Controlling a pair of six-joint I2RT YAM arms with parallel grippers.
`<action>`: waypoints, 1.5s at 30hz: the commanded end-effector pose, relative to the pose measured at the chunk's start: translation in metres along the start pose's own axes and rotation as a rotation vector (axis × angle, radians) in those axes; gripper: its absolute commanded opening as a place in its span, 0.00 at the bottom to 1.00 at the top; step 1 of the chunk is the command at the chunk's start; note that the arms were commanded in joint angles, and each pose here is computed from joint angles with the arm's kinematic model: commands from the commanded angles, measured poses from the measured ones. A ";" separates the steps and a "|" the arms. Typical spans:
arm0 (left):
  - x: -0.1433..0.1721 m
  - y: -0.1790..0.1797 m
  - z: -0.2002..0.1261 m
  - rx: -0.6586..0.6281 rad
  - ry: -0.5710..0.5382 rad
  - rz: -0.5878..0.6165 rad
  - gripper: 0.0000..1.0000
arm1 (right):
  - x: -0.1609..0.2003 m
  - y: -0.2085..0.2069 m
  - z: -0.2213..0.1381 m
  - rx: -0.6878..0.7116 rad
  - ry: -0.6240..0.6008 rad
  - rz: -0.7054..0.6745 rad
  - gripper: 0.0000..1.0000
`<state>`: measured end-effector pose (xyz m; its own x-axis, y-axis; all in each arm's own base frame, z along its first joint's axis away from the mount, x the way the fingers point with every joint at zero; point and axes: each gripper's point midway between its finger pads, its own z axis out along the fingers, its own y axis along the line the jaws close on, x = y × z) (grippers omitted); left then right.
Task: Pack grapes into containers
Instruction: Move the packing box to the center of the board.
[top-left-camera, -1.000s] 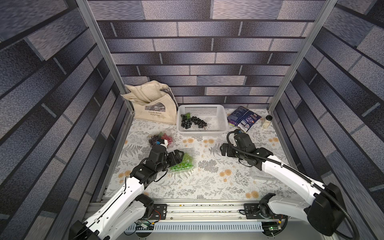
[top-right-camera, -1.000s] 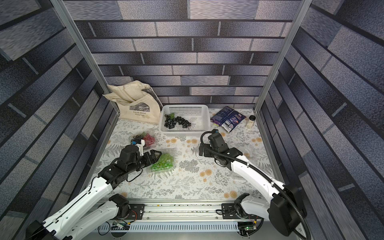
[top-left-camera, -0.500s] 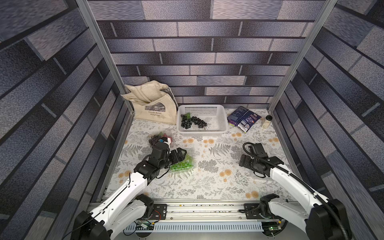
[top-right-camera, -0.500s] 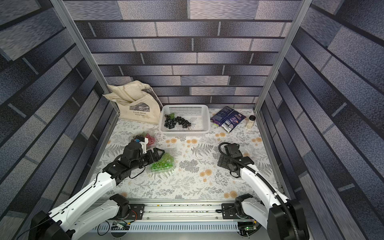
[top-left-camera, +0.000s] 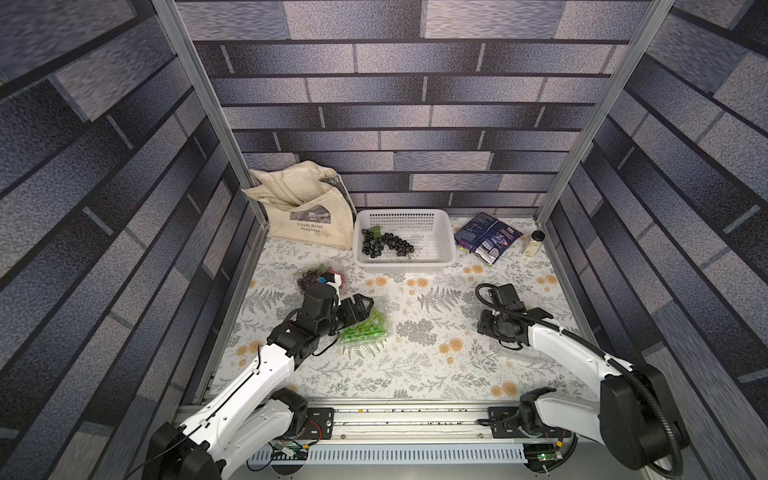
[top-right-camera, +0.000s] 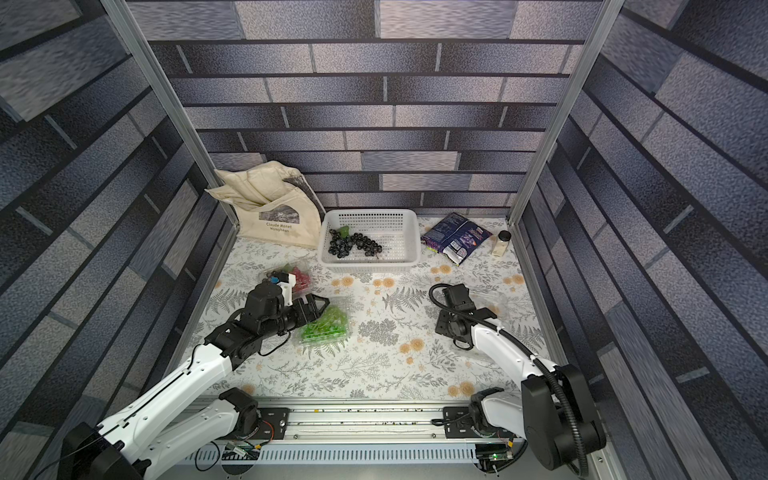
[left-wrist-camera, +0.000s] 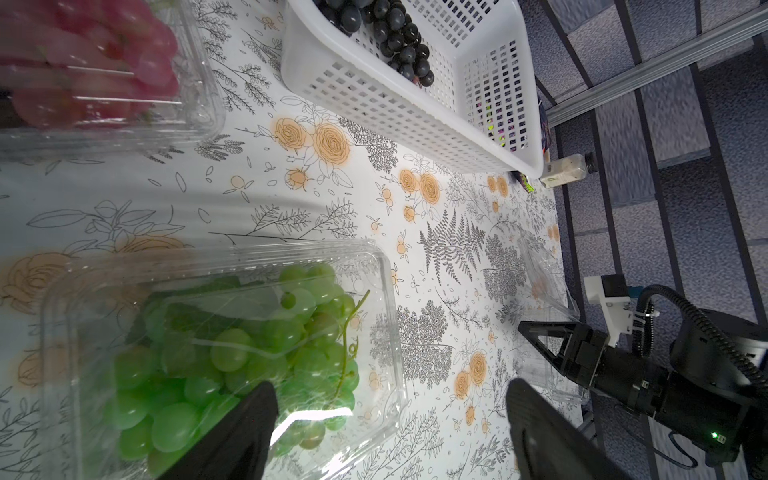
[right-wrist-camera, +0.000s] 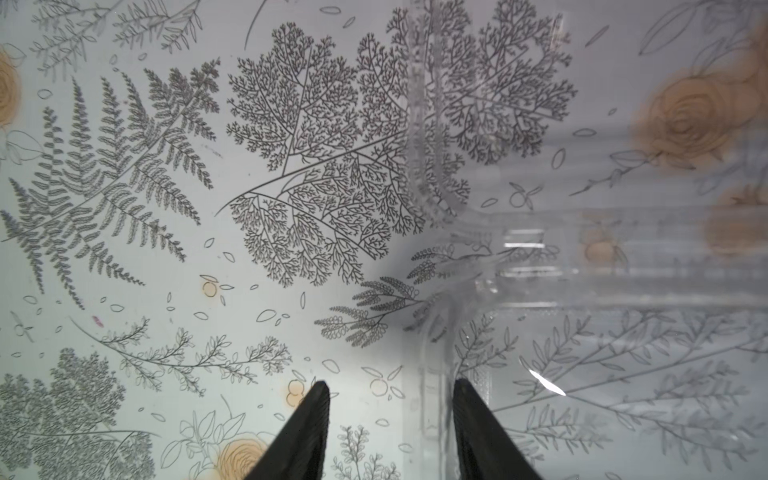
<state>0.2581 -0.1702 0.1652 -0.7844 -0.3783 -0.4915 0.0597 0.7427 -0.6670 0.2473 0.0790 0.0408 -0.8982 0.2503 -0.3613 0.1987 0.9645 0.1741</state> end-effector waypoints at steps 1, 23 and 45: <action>-0.004 -0.003 0.000 0.021 -0.011 0.003 0.89 | -0.012 0.019 -0.004 -0.007 -0.041 -0.064 0.43; -0.007 -0.001 -0.014 0.024 -0.039 -0.006 0.89 | 0.001 0.166 0.015 -0.116 -0.033 -0.342 0.22; -0.006 -0.002 -0.017 0.041 -0.042 -0.024 0.90 | 0.051 0.244 0.006 -0.288 -0.007 -0.342 0.22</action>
<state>0.2572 -0.1602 0.1804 -0.7517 -0.4176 -0.5104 0.0673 0.7213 -0.6893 0.2502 0.3120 0.0524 -0.8909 -0.1223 -0.4374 -0.2448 0.9405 0.2356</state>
